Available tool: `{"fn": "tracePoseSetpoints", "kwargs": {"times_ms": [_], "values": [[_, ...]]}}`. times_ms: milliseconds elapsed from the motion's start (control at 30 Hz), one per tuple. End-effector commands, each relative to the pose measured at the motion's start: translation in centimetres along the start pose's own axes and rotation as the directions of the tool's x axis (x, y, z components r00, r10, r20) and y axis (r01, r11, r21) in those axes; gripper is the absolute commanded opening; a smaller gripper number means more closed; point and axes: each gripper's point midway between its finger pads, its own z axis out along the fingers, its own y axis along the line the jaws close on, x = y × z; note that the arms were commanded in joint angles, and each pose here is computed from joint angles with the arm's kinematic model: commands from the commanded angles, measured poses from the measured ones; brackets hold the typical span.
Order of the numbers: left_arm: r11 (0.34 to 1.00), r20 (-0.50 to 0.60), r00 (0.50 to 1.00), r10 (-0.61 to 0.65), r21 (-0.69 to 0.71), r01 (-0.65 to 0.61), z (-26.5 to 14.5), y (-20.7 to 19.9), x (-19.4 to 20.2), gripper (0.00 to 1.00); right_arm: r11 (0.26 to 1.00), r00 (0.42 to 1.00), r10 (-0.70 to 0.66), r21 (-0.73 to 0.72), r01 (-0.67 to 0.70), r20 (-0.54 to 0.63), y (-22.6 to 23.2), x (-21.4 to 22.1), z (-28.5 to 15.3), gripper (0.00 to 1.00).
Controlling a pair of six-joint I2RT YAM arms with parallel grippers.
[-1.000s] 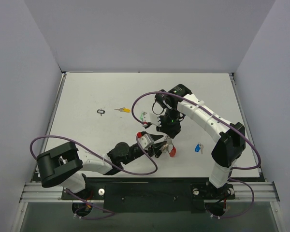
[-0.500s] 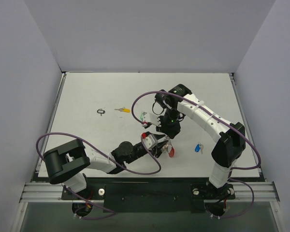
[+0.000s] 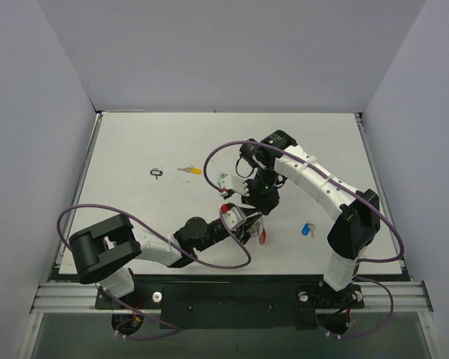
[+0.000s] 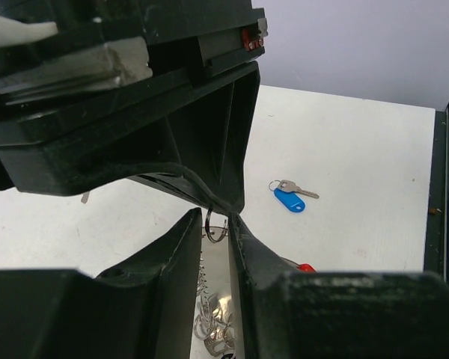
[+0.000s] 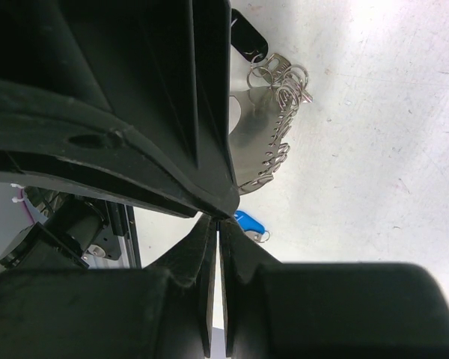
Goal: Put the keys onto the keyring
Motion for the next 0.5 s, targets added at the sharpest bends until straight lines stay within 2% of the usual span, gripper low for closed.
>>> {"fn": "tracePoseSetpoints", "kwargs": {"times_ms": [0,333,467], "values": [[1.0,0.055,0.998,0.005,0.013,-0.005,1.04,-0.05,-1.7,0.3,0.993,0.998,0.011,-0.115,-0.017,-0.057,3.33,1.24,-1.07,0.0],[1.0,0.04,0.999,0.006,0.016,-0.007,1.15,0.01,-1.17,0.27,0.993,0.999,0.01,-0.12,-0.017,-0.053,3.42,1.17,-1.06,0.0],[1.0,0.034,0.999,0.008,0.013,-0.009,1.14,0.14,-0.95,0.22,0.993,0.999,0.008,-0.118,-0.014,-0.051,3.42,1.12,-1.07,0.0]]}}
